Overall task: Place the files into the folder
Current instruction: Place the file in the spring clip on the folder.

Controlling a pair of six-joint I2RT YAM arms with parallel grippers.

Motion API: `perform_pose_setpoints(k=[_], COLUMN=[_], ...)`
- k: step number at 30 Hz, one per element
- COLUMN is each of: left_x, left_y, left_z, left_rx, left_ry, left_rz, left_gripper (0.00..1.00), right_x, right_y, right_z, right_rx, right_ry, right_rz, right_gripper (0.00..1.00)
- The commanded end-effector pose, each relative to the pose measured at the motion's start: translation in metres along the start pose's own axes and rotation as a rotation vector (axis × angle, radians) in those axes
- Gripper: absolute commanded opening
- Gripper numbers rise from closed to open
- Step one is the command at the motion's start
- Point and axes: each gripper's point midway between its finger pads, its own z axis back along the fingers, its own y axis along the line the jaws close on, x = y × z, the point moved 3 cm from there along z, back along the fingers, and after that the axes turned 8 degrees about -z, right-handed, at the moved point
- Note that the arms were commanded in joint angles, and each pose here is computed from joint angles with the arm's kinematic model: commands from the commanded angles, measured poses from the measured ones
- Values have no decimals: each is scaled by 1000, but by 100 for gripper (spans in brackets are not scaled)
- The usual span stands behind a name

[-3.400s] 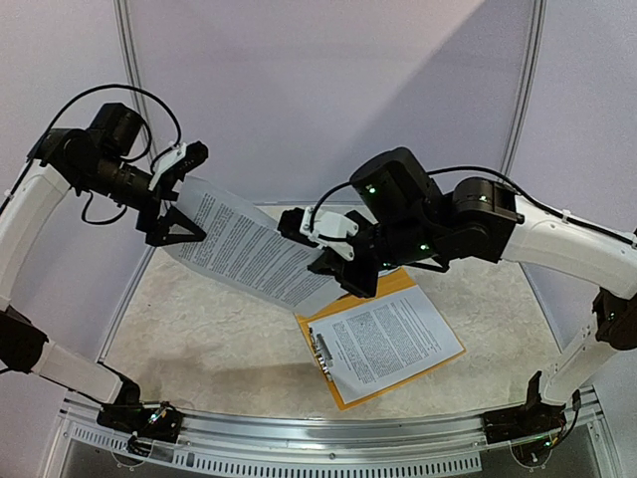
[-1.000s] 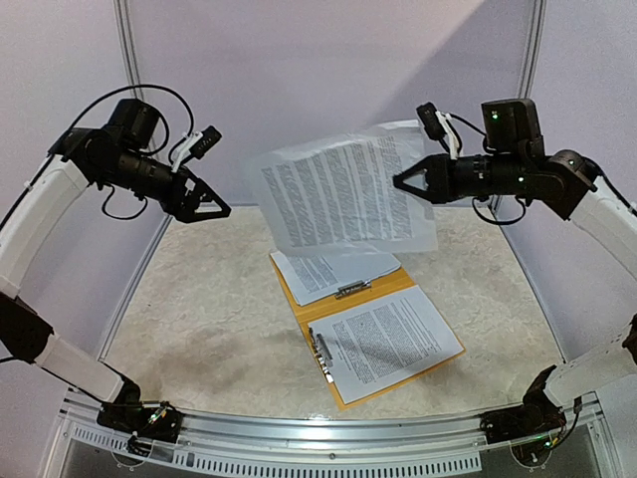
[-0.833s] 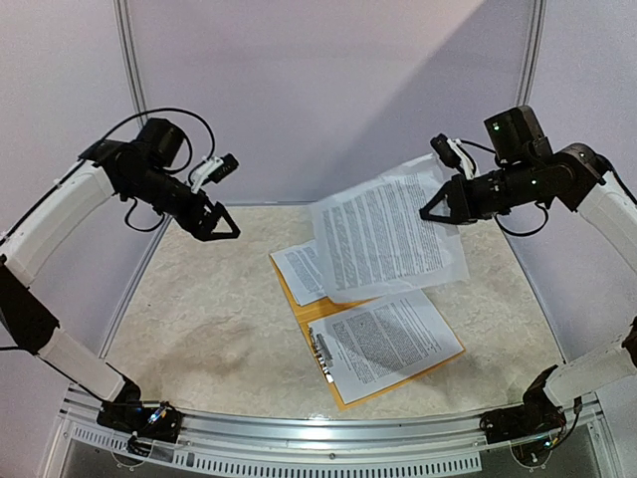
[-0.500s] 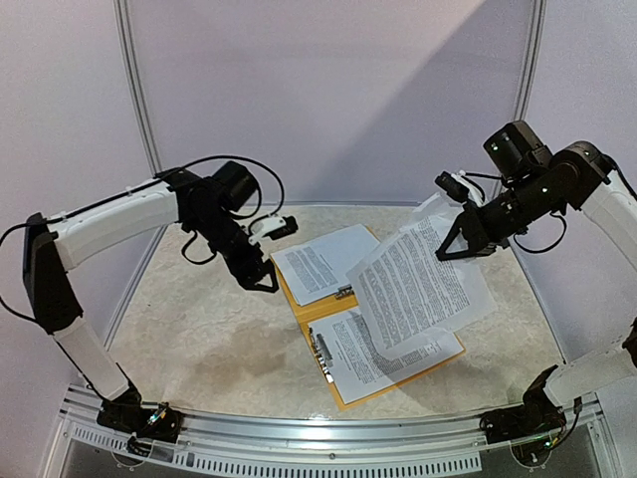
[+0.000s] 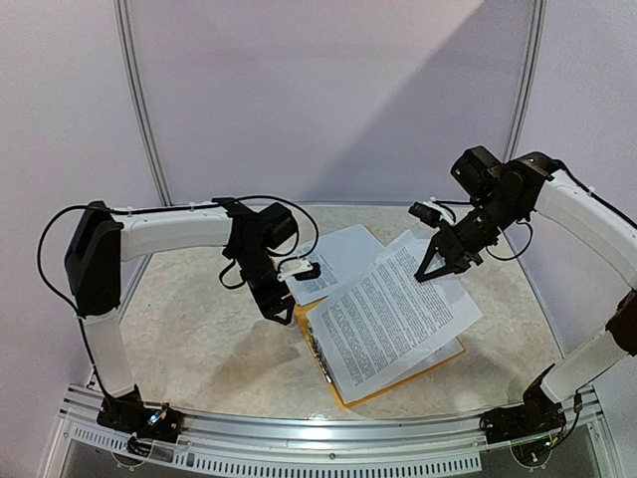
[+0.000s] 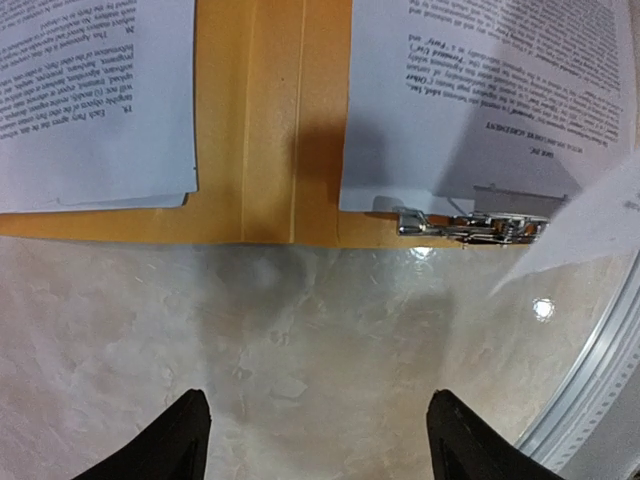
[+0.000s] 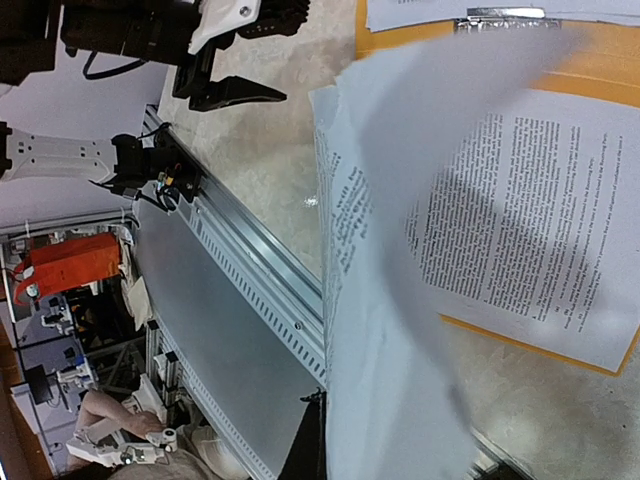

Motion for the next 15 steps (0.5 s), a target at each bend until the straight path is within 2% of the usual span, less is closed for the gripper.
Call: perform_pose_setpoints(k=[1,15], left_x=[0,-2], left_y=[1,-2], left_z=[-18,-35], left_rx=[-6,-21], left_ry=[31,74], left_rz=[8,1], left_gripper=[76,75], right_x=[9,21], right_y=[-23,-60], right_z=[-5,-32], right_rx=[55,100], right_ry=[-6,67], right_rz=[-25,-57], right_gripper=[0,0])
